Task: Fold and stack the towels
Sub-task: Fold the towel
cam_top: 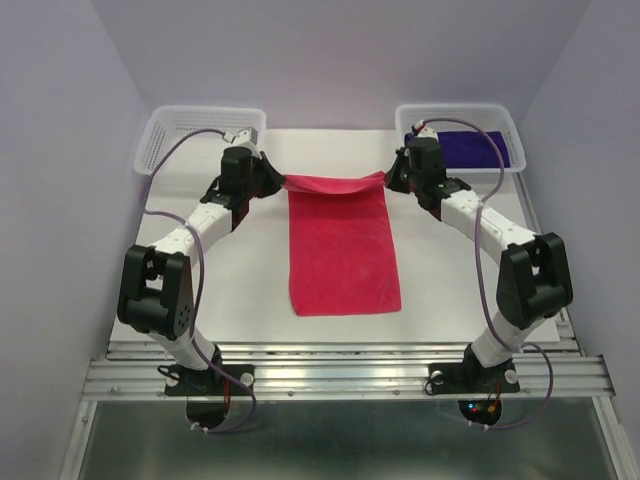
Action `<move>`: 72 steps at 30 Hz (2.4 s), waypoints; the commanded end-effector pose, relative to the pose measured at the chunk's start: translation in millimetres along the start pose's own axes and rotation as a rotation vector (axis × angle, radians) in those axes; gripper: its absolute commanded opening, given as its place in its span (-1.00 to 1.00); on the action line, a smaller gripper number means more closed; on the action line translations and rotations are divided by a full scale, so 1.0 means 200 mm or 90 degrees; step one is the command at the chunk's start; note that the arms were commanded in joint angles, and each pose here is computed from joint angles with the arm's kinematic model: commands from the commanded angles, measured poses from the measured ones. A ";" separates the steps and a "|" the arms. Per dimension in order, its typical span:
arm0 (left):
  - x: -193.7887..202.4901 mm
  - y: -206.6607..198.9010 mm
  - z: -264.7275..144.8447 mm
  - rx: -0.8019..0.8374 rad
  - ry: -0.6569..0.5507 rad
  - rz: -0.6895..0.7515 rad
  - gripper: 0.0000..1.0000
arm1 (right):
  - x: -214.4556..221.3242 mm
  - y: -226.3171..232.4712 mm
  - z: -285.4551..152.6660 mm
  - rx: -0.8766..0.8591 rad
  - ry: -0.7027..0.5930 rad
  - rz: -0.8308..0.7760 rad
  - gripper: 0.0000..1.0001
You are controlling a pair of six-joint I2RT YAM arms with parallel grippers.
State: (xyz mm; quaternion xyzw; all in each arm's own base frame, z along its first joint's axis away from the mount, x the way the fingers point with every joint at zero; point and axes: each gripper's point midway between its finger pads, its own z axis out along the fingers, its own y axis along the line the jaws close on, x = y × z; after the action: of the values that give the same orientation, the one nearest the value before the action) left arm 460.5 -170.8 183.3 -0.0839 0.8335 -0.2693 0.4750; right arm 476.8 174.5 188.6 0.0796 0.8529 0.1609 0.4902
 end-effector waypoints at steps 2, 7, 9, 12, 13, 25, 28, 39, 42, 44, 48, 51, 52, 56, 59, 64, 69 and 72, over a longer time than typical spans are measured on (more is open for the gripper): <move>0.09 -0.04 -0.13 0.018 -0.024 -0.029 -1.00 | 0.08 -0.01 -0.14 -0.029 0.013 0.031 -0.99; 0.23 -0.05 -0.23 0.022 -0.010 -0.055 -1.00 | 0.27 -0.03 -0.24 -0.049 0.058 0.037 -0.99; 0.29 -0.02 -0.28 0.013 -0.006 -0.060 -1.00 | 0.27 -0.02 -0.29 -0.059 0.050 0.046 -0.99; 0.36 0.00 -0.35 0.003 -0.006 -0.079 -1.00 | 0.35 -0.02 -0.37 -0.077 0.067 0.055 -0.99; 0.37 -0.01 -0.37 0.006 -0.006 -0.082 -1.00 | 0.35 -0.02 -0.39 -0.080 0.064 0.058 -0.99; 0.67 0.02 -0.54 -0.028 0.063 -0.118 -1.00 | 0.53 -0.03 -0.59 -0.112 0.093 0.086 -0.99; 0.75 0.01 -0.59 -0.023 0.084 -0.115 -1.00 | 0.58 -0.05 -0.63 -0.115 0.101 0.093 -0.99; 0.83 0.03 -0.73 -0.027 0.102 -0.137 -1.00 | 0.75 -0.09 -0.73 -0.122 0.139 0.114 -0.99; 0.87 0.02 -0.73 -0.023 0.121 -0.141 -1.00 | 0.78 -0.11 -0.75 -0.113 0.147 0.113 -0.99; 0.90 0.02 -0.74 -0.023 0.136 -0.144 -1.00 | 0.81 -0.12 -0.76 -0.111 0.156 0.116 -0.99; 0.92 0.03 -0.79 -0.025 0.143 -0.155 -1.00 | 0.87 -0.11 -0.79 -0.129 0.181 0.125 -0.99; 0.95 0.04 -0.81 -0.028 0.156 -0.155 -1.00 | 0.89 -0.11 -0.81 -0.132 0.179 0.132 -0.99; 0.95 0.04 -0.83 -0.022 0.153 -0.154 -1.00 | 0.89 -0.11 -0.81 -0.137 0.179 0.137 -0.99; 1.03 0.06 -0.84 -0.019 0.180 -0.154 -1.00 | 0.92 -0.12 -0.82 -0.136 0.189 0.138 -0.99; 1.08 0.07 -0.85 -0.020 0.204 -0.154 -1.00 | 0.95 -0.10 -0.84 -0.156 0.203 0.145 -0.99; 1.11 0.06 -0.86 -0.012 0.210 -0.158 -1.00 | 1.00 -0.11 -0.88 -0.158 0.224 0.148 -0.99; 1.22 0.11 -0.86 -0.027 0.246 -0.159 -1.00 | 1.13 -0.18 -0.87 -0.123 0.260 0.154 -0.99; 1.27 0.15 -0.86 -0.047 0.265 -0.152 -1.00 | 1.20 -0.23 -0.85 -0.102 0.283 0.157 -0.99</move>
State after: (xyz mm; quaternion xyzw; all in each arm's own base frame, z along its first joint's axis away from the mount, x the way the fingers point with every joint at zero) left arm 189.3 -181.1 57.7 -0.1466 0.9011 -0.3078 0.2679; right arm 219.5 169.3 78.0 0.1025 0.8975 0.3067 0.2999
